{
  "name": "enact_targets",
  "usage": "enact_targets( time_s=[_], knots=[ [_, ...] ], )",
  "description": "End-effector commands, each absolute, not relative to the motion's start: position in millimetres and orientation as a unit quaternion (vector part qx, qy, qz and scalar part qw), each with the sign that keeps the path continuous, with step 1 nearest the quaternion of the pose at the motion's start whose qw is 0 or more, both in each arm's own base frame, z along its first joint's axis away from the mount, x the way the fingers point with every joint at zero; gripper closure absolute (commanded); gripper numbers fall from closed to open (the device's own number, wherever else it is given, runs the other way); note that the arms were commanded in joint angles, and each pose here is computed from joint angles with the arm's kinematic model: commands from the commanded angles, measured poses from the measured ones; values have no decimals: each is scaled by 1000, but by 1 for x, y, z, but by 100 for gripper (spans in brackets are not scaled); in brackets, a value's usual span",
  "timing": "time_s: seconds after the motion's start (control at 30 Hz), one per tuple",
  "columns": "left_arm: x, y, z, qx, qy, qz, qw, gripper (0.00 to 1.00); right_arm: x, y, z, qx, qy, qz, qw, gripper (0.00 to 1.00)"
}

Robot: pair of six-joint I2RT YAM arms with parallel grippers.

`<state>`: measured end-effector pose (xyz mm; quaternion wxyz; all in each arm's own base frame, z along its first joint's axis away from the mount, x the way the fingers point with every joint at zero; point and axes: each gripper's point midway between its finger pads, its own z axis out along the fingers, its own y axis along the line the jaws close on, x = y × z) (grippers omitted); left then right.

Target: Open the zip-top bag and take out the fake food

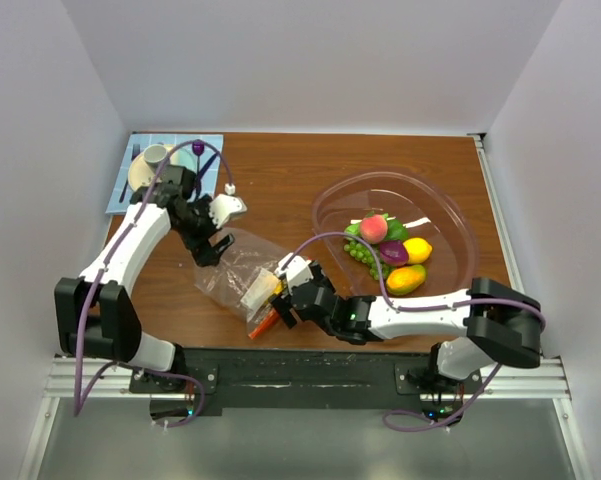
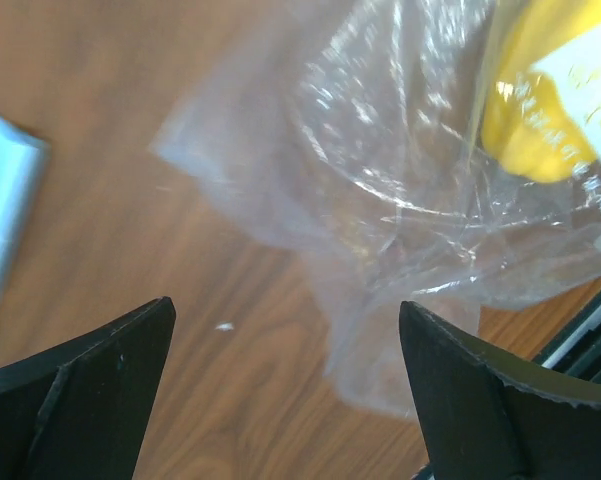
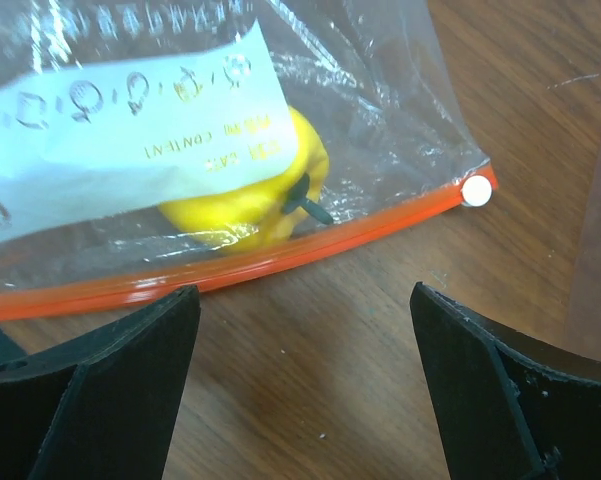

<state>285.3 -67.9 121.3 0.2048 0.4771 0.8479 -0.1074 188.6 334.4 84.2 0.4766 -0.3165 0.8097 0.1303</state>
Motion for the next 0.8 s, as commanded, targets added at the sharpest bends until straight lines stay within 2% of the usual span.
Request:
enact_targets(
  time_s=[0.0,0.1,0.2,0.23,0.3,0.43,0.5,0.7,0.77],
  knots=[
    [300,-82,214,494,809,-98,304,0,185,338,113,-283,798,182,500,11],
    [293,-103,249,501,787,-154,326,0,183,333,108,-281,802,182,495,17],
    [274,-126,253,506,767,-233,317,0,179,336,99,-286,806,185,483,31],
    [270,-134,250,510,759,-254,316,0,178,337,98,-288,806,190,481,39],
    [253,-150,223,505,758,-299,286,0,176,339,91,-293,808,193,473,46],
    [242,-174,166,517,762,-304,244,0,173,343,84,-300,810,196,464,52],
    [239,-172,140,515,774,-296,221,0,173,343,82,-301,811,194,463,53],
    [266,-171,97,506,792,-262,218,0,179,346,69,-309,813,171,463,50],
    [276,-171,88,504,797,-250,220,0,182,349,66,-310,811,165,467,33]
  ],
)
